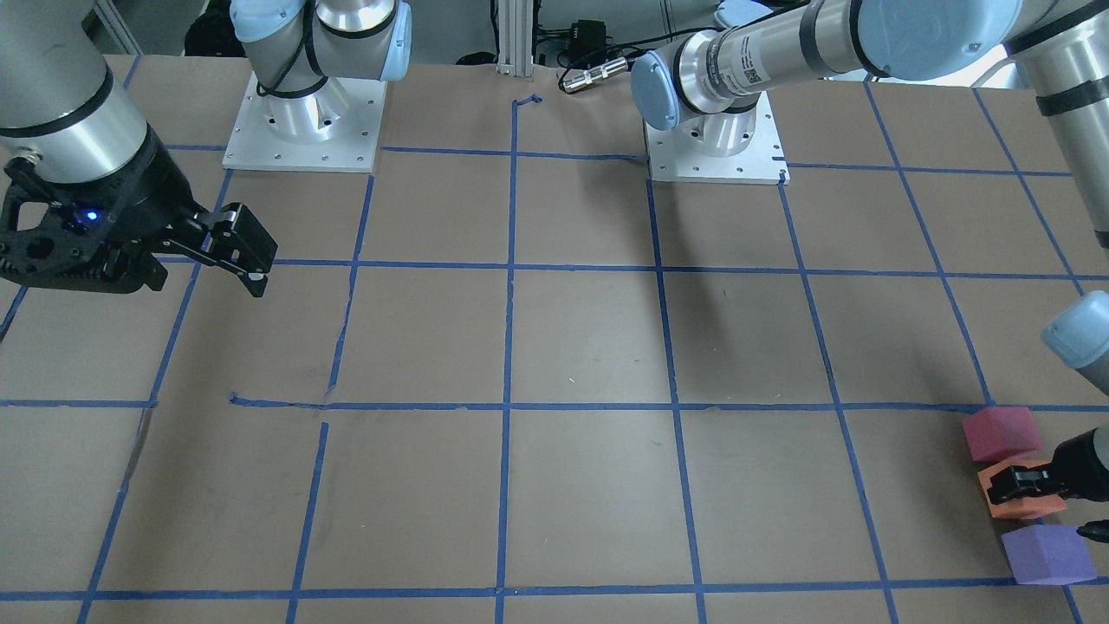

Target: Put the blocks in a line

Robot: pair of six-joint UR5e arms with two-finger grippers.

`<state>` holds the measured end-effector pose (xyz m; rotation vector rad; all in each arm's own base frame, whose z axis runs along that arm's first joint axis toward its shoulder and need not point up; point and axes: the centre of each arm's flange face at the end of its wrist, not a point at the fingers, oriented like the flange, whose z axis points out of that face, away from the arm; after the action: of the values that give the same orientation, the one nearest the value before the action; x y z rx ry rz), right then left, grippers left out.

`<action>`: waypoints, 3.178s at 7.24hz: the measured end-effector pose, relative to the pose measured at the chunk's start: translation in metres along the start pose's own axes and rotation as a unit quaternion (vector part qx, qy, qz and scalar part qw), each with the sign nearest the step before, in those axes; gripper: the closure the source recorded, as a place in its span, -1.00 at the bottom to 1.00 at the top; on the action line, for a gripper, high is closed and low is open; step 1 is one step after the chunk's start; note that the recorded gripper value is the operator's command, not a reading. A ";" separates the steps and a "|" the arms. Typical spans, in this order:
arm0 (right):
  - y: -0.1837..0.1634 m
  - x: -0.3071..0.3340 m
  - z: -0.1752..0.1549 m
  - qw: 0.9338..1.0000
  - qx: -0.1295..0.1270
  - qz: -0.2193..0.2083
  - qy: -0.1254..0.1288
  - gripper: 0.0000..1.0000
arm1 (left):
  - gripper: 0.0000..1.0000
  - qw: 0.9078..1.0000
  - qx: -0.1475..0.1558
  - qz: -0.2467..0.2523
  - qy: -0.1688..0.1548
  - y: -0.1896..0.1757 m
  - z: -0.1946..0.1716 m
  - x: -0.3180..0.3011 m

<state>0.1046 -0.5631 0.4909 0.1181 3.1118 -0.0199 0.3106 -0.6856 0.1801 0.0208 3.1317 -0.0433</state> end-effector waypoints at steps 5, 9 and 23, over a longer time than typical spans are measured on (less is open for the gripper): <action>0.000 0.001 0.000 1.000 0.000 0.001 0.001 -1.00 | -1.00 1.000 0.006 0.016 -0.008 0.004 0.002 0.002; 0.000 0.001 0.000 1.000 0.000 0.000 0.001 -1.00 | -1.00 0.999 0.030 0.022 -0.021 0.025 -0.127 0.000; 0.000 0.001 0.000 1.000 0.000 0.000 0.001 -1.00 | -1.00 0.995 0.045 -0.087 0.028 0.190 -0.370 0.445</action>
<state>0.1036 -0.5633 0.4910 0.1190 3.1140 -0.0208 -0.1351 -0.4791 0.5400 -0.2563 3.1762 -0.1877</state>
